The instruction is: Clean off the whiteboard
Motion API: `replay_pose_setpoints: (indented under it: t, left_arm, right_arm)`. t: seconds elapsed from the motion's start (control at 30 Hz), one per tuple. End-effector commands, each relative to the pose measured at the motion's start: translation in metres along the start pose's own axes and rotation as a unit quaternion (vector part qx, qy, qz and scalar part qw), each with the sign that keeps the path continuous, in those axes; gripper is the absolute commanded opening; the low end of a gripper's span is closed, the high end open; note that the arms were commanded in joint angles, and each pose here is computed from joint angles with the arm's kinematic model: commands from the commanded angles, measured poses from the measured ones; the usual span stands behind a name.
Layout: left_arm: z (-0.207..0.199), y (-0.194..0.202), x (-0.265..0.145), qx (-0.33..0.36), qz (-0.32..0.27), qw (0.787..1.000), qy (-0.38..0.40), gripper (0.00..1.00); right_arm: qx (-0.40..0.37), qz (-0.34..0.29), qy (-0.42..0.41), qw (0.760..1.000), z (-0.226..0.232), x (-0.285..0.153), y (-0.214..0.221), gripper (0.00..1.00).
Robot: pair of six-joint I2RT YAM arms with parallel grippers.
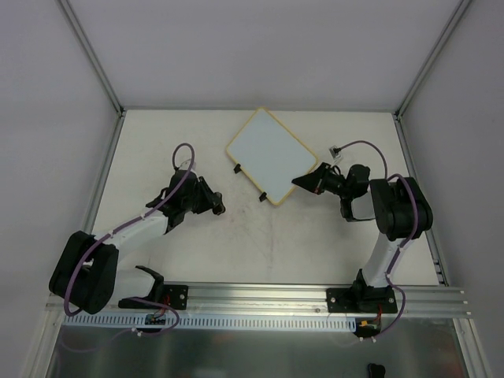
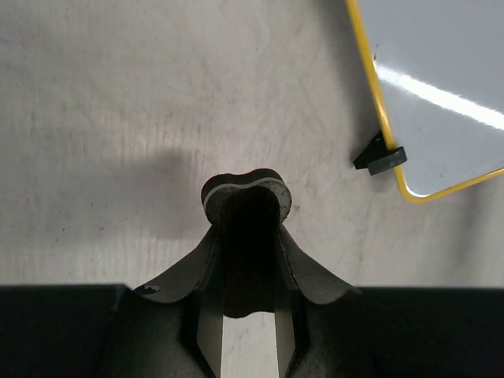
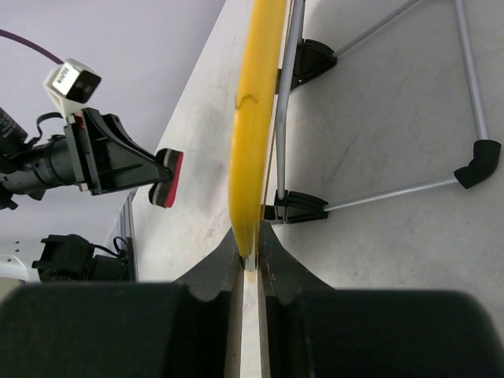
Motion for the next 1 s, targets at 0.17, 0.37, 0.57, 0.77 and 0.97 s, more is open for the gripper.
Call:
replay_pose_setpoints:
  t: [0.17,0.37,0.57,0.77,0.97]
  left_arm:
    - [0.017,0.019,-0.003,-0.016,0.028,0.999,-0.011,0.00]
    - [0.030,0.020,-0.003,-0.019,0.036,0.999,-0.019,0.00]
    - [0.048,0.020,0.002,-0.019,0.046,0.998,-0.047,0.11]
    - [0.053,0.025,0.015,-0.022,0.084,0.995,-0.044,0.29]
    - [0.059,0.038,0.023,-0.037,0.115,0.991,-0.052,0.38]
  right_arm:
    - [-0.086,0.032,-0.112,0.989,0.044,0.011,-0.007,0.00]
    - [-0.088,0.025,-0.106,0.990,0.042,0.009,-0.004,0.00]
    - [-0.089,0.020,-0.101,0.991,0.040,0.008,-0.004,0.00]
    - [-0.089,0.020,-0.100,0.991,0.040,0.008,-0.004,0.00]
    - [-0.089,0.018,-0.100,0.991,0.039,0.009,-0.003,0.00]
Point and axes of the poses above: each gripper's point midway between its finger pads, its own x axis out along the fingers, its own z axis along the line the jaws close on, y = z × x, the point moved 2 cm from there along -x, back along the fingers, and after that the axes turned 7 degrees about x, right-handed, at the moved point
